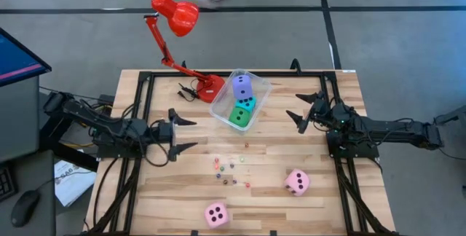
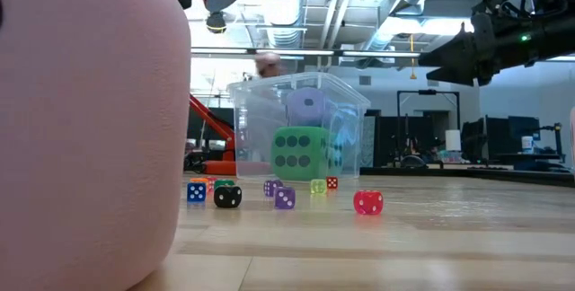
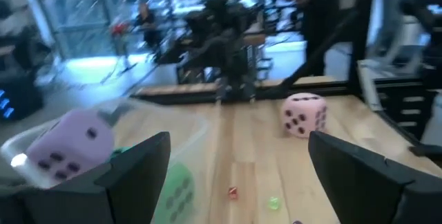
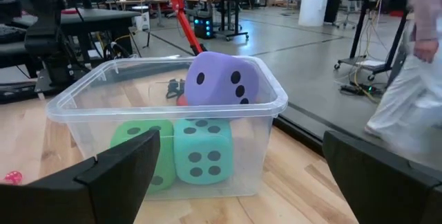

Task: Pick & Place Dice
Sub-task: Put the right pink dice into the transparent bin

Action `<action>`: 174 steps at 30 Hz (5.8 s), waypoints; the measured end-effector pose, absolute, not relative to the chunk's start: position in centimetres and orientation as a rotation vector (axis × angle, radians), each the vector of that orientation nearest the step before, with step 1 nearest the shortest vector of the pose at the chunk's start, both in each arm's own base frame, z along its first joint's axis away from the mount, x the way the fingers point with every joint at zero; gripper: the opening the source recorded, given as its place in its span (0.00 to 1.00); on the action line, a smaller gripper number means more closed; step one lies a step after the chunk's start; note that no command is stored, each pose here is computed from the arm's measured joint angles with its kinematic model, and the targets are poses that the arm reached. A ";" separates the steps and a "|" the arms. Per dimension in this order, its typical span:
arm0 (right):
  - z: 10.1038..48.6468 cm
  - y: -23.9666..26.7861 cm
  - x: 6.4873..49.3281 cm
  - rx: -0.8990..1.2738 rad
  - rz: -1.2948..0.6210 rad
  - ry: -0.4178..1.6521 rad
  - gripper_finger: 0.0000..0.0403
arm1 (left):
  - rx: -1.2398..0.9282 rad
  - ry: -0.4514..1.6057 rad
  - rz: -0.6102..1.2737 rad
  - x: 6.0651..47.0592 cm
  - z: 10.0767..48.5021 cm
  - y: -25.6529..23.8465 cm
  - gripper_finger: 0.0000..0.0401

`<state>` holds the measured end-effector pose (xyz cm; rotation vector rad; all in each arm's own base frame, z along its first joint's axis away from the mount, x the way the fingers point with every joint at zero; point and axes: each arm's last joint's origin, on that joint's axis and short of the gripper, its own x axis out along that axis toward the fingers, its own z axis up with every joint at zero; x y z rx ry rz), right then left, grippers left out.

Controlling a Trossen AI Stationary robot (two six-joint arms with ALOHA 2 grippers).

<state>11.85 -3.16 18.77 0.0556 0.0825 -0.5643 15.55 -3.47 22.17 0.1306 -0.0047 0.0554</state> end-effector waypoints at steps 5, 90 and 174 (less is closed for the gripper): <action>18.8 -3.2 11.9 0.116 -0.567 0.065 0.99 | 0.177 -0.036 -0.016 15.2 20.8 -2.6 0.83; 21.8 -3.1 11.5 0.155 -0.576 0.165 0.99 | 0.184 -0.084 0.039 8.3 21.3 -0.6 0.83; 24.5 -2.3 19.8 0.175 -0.758 0.687 0.99 | 0.141 -0.074 0.012 9.7 17.5 -0.9 0.83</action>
